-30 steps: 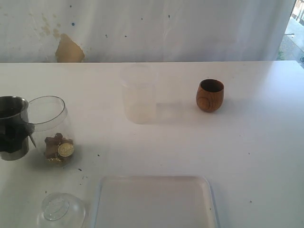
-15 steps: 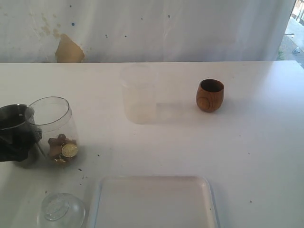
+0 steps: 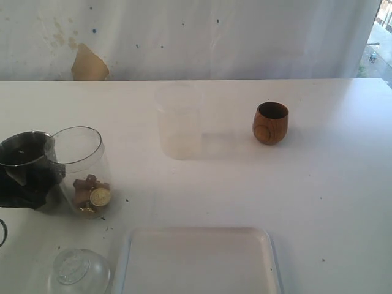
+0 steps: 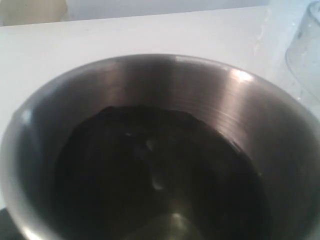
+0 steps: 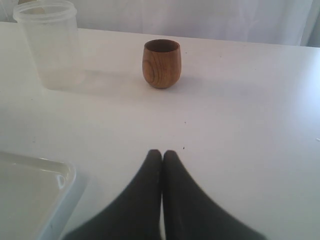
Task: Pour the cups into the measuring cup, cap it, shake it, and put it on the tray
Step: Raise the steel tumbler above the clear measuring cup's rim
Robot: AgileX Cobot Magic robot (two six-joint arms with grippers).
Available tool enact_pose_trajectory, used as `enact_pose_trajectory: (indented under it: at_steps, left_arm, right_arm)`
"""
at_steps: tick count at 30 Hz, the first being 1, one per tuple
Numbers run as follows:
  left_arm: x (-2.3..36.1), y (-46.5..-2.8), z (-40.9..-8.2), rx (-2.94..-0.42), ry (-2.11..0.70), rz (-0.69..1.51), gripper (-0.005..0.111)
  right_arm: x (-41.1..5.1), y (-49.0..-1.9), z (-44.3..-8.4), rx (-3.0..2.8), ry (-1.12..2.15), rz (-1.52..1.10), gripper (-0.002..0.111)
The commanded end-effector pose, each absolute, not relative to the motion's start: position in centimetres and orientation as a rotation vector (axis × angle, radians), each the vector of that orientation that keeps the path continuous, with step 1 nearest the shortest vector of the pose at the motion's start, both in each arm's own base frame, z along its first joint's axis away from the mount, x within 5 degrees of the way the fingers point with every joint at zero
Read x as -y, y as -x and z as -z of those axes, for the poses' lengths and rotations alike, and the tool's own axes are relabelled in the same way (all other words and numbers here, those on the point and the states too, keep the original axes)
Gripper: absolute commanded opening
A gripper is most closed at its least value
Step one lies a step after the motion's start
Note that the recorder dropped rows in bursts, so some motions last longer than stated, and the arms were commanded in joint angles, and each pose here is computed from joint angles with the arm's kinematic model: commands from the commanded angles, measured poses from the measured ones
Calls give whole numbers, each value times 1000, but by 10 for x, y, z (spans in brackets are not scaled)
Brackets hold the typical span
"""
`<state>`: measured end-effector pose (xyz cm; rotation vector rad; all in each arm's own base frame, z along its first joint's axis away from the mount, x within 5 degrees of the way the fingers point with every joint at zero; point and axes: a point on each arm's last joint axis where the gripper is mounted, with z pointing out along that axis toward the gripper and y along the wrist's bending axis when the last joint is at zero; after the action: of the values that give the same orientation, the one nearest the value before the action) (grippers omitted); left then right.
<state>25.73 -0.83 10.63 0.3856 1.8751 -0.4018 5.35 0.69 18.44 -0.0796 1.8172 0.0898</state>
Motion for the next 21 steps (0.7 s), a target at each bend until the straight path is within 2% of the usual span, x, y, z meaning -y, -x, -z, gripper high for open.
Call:
enact_pose_trajectory:
  at_steps: [1,15,21]
  left_arm:
    - [15,-262,-117,-1780,-374,426,0]
    - [7,-267,-120,-1755,-311,328,0]
    - [5,-281,-134,-1683,-325,310,0]
  right_arm:
    - [-7,-53,-183,-1817,72,-88,0]
    - [-7,-53,-183,-1817,72,-88,0]
    - [-7,-53,-183,-1817,72,-88,0]
